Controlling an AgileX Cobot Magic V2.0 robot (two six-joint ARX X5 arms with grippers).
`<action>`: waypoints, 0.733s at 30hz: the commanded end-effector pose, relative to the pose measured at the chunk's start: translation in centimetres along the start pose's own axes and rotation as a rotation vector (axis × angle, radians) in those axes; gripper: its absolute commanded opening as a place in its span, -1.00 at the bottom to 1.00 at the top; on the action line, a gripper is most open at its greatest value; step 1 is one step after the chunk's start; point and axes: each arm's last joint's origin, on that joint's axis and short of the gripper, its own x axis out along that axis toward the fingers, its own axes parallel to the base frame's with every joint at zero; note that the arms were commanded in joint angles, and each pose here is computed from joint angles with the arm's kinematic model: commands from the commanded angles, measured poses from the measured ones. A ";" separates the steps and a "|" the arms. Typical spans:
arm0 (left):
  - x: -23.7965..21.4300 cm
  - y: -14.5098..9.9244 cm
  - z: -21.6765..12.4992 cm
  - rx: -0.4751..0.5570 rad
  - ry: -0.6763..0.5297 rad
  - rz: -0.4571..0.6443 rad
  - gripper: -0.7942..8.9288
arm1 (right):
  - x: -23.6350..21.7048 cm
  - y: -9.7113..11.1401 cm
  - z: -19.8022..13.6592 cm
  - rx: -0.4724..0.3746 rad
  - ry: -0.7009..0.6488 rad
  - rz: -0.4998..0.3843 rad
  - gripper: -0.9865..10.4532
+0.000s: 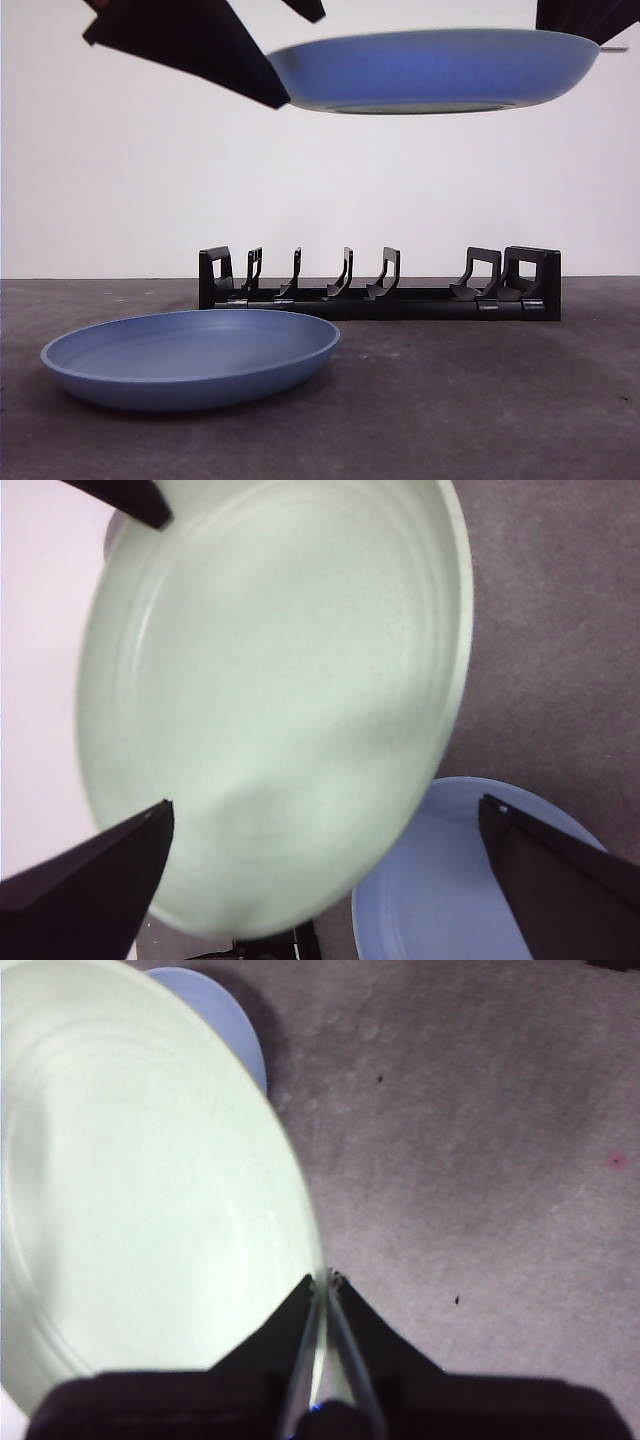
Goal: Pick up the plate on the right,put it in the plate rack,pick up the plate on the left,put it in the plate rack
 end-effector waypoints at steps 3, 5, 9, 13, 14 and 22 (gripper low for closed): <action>0.2 -0.3 0.5 0.024 -0.016 -0.010 -0.09 | -0.4 0.3 0.1 -0.004 -0.020 0.012 -0.85; 0.2 -0.4 0.7 0.030 -0.023 -0.012 -0.29 | -0.4 0.3 0.1 -0.004 -0.019 0.012 -0.85; 0.1 -0.5 0.9 0.036 -0.030 -0.020 -0.54 | -0.4 0.3 0.1 -0.004 -0.019 0.013 -0.85; 0.1 -0.7 1.1 0.043 -0.033 -0.029 -0.67 | -0.4 0.3 0.1 -0.005 -0.022 0.013 -0.85; 0.1 -0.7 1.1 0.044 -0.032 -0.032 -0.67 | -0.4 0.3 0.1 -0.005 -0.021 0.013 -0.85; 0.0 -1.0 1.0 0.050 -0.022 -0.061 -0.85 | -0.4 0.3 0.1 -0.005 -0.023 0.016 -0.85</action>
